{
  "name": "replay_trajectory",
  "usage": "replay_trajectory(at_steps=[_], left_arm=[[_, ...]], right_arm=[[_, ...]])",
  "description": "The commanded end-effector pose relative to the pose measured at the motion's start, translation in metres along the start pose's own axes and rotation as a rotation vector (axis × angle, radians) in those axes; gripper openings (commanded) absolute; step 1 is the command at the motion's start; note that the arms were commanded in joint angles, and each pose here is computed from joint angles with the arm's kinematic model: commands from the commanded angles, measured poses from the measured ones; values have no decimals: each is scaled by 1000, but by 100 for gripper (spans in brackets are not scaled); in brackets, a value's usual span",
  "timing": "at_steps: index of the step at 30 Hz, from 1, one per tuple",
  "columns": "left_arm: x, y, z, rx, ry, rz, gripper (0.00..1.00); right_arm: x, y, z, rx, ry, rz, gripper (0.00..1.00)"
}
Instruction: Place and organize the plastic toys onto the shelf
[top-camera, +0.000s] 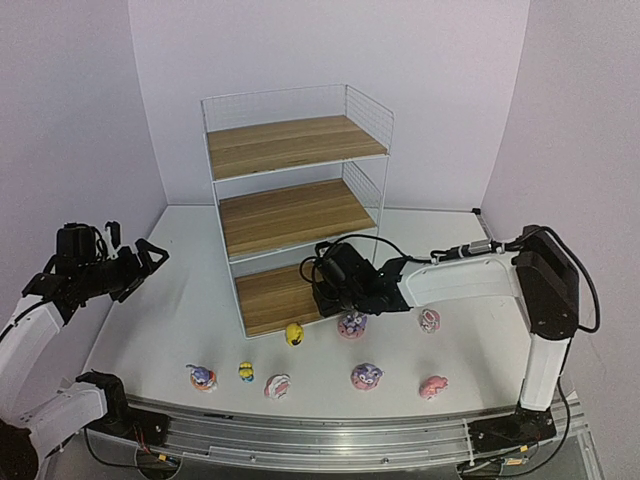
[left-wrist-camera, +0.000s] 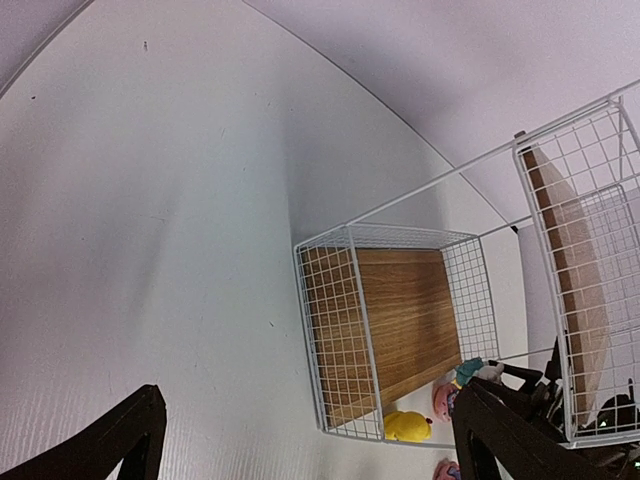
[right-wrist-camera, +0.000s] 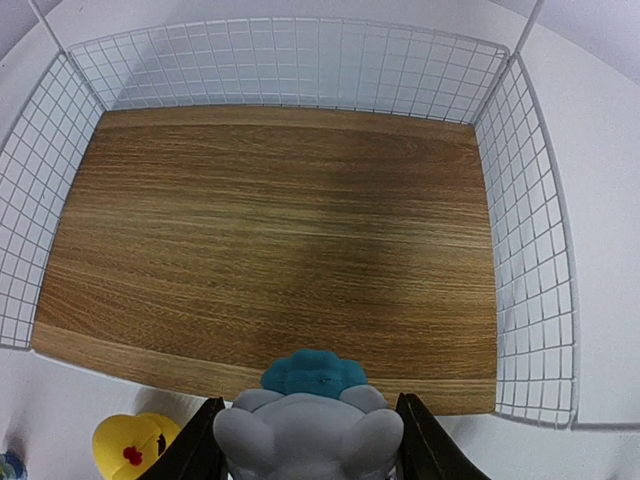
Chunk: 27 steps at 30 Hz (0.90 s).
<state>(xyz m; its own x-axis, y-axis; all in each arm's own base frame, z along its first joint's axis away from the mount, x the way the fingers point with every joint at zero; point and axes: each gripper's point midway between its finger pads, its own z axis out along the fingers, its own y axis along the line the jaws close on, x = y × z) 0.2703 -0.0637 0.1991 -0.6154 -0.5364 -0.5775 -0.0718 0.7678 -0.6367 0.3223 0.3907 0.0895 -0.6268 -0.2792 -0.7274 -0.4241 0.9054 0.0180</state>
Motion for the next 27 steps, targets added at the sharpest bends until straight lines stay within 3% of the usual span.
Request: replay_trajectory(at_steps=[1,27], left_arm=[[-7,-3,-6,11,-46,23,100],[-3,-1,-4,13,-38,11,100]], right_arm=[[-25,6,7,-29,-80,14,28],[-20,-15,42,28,-81,18,32]])
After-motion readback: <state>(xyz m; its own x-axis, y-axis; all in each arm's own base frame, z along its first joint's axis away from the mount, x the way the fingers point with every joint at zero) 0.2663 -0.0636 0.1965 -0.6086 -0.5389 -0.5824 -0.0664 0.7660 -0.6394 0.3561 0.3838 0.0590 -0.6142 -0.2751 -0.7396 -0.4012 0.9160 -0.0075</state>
